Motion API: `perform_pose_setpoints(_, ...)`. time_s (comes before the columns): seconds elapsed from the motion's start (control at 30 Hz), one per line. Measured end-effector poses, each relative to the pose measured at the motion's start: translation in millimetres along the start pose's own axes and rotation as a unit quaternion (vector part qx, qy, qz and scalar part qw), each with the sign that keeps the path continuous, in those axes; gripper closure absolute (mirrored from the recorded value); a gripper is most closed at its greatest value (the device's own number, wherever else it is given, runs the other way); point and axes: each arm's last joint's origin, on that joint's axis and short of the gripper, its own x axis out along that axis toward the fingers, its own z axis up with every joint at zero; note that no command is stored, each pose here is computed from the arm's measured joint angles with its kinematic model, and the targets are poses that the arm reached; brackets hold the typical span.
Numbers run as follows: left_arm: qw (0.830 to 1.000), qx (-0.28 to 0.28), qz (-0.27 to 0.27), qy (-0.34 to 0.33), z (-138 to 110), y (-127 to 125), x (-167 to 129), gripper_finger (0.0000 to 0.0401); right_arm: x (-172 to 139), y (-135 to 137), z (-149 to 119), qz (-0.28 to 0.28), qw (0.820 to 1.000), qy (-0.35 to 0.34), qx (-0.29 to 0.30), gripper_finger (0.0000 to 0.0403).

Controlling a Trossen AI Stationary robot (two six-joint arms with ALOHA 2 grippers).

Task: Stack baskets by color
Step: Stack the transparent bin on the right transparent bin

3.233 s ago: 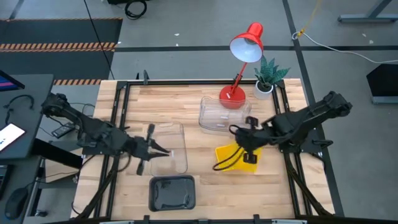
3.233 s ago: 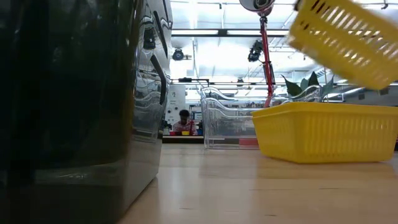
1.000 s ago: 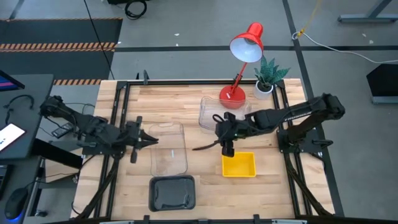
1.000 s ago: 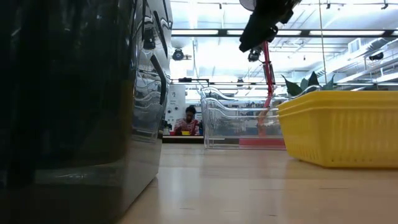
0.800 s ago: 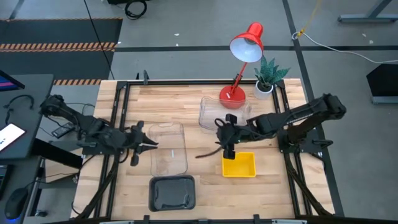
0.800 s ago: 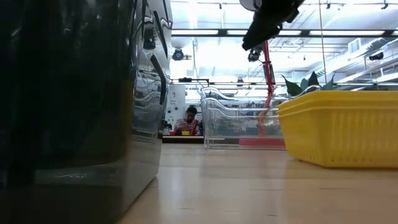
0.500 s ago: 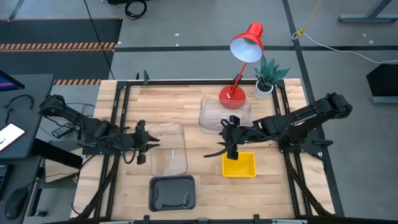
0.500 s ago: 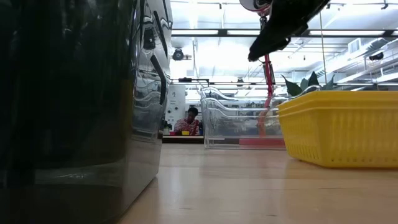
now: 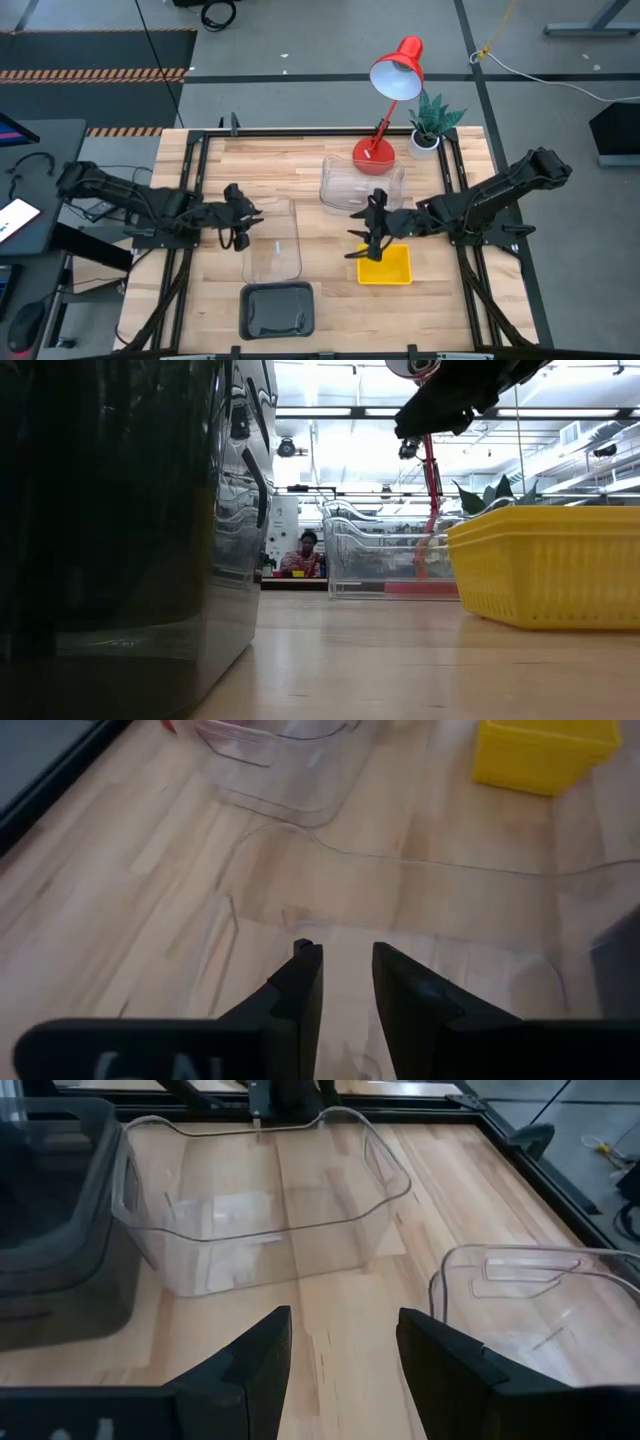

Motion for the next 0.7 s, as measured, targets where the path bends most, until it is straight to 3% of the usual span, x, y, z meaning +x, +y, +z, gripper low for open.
perform_pose_setpoints(0.37, 0.999, -0.017, 0.015, 0.030, 17.2, 16.4, 11.2, 0.0263, -2.9, 6.8, -2.2, -0.006, 1.000, -0.003, -0.021, 0.0215)
perform_pose_setpoints(0.53, 0.994, 0.015, 0.049, 0.092, 35.0, 20.7, 22.3, 0.0255, -2.8, 6.8, -2.3, -0.006, 1.000, -0.003, -0.023, 0.0215)
perform_pose_setpoints(0.7, 0.985, 0.009, 0.077, 0.152, 44.7, 28.5, 41.0, 0.0254, -2.9, 6.9, -2.4, -0.005, 1.000, -0.002, -0.020, 0.0215)
